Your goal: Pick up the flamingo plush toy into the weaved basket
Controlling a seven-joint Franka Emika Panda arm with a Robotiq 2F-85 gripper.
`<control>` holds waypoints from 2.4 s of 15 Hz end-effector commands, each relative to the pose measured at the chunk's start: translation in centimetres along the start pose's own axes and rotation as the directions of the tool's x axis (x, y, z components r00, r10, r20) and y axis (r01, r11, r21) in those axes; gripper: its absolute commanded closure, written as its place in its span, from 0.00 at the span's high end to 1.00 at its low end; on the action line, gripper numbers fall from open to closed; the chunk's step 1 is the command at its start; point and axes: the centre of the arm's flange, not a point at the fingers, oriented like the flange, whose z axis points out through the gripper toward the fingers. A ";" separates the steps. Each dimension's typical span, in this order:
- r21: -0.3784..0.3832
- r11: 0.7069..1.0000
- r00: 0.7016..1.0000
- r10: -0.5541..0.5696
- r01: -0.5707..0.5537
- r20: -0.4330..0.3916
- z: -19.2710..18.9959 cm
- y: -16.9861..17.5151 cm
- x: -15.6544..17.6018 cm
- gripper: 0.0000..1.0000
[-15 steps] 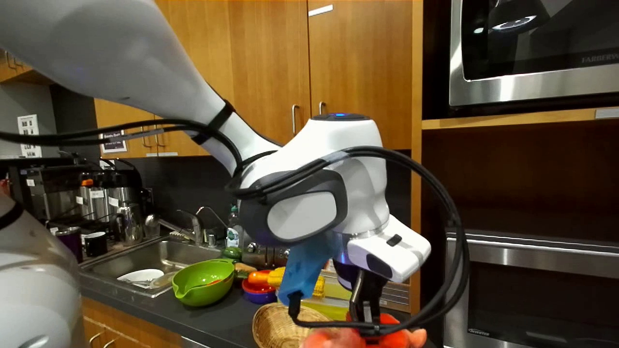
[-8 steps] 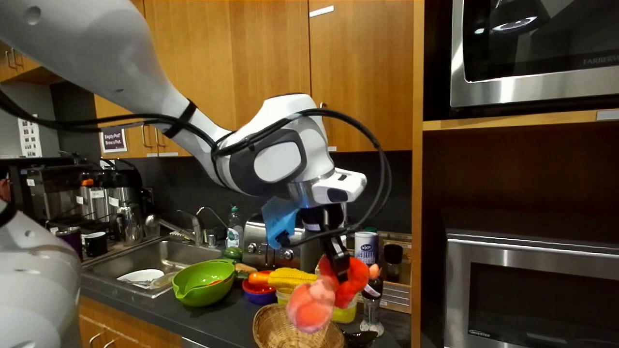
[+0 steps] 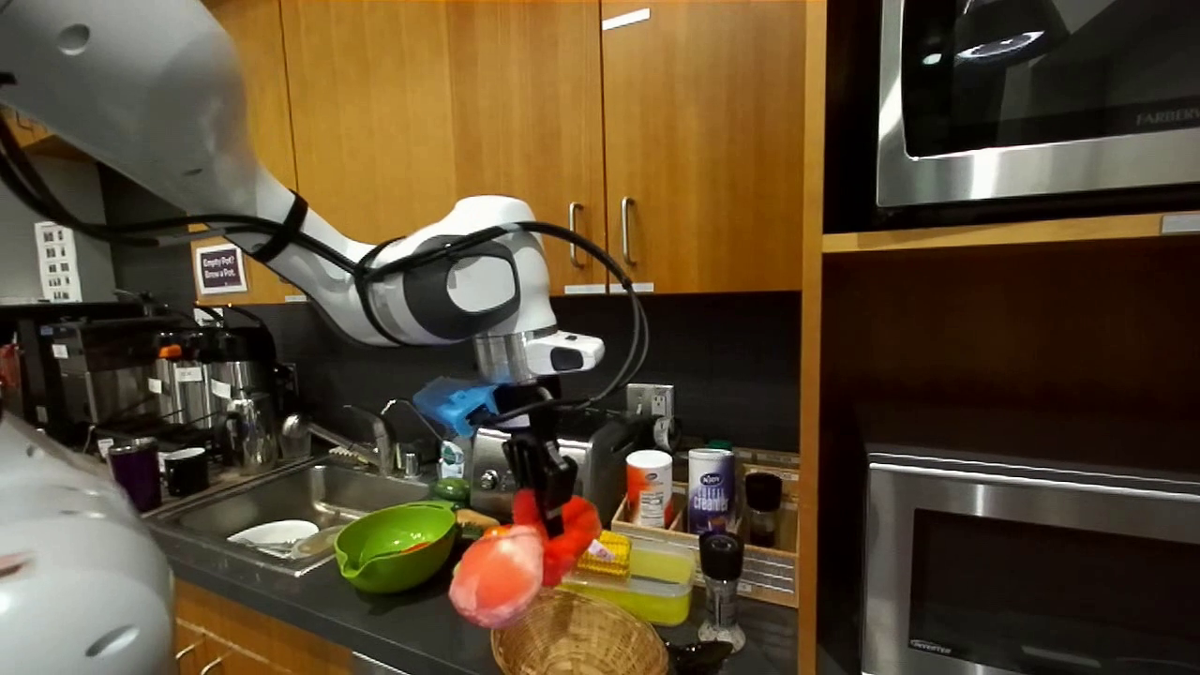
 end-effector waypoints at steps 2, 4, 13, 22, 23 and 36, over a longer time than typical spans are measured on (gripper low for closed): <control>-0.046 0.996 0.995 -0.076 0.079 0.059 2.1 -0.8 -5.3 0.05; -0.055 0.995 0.994 -0.075 0.079 0.079 2.4 -0.8 -5.1 0.05; -0.101 0.993 0.986 -0.036 0.053 0.161 4.4 -0.5 -4.8 0.05; -0.161 0.984 0.984 -0.045 0.074 0.173 6.4 -1.5 -4.6 0.05; -0.171 0.982 0.984 -0.057 0.086 0.166 6.4 -1.7 -4.5 0.05; -0.211 0.940 0.958 -0.282 0.267 -0.043 5.7 -3.6 -2.5 0.05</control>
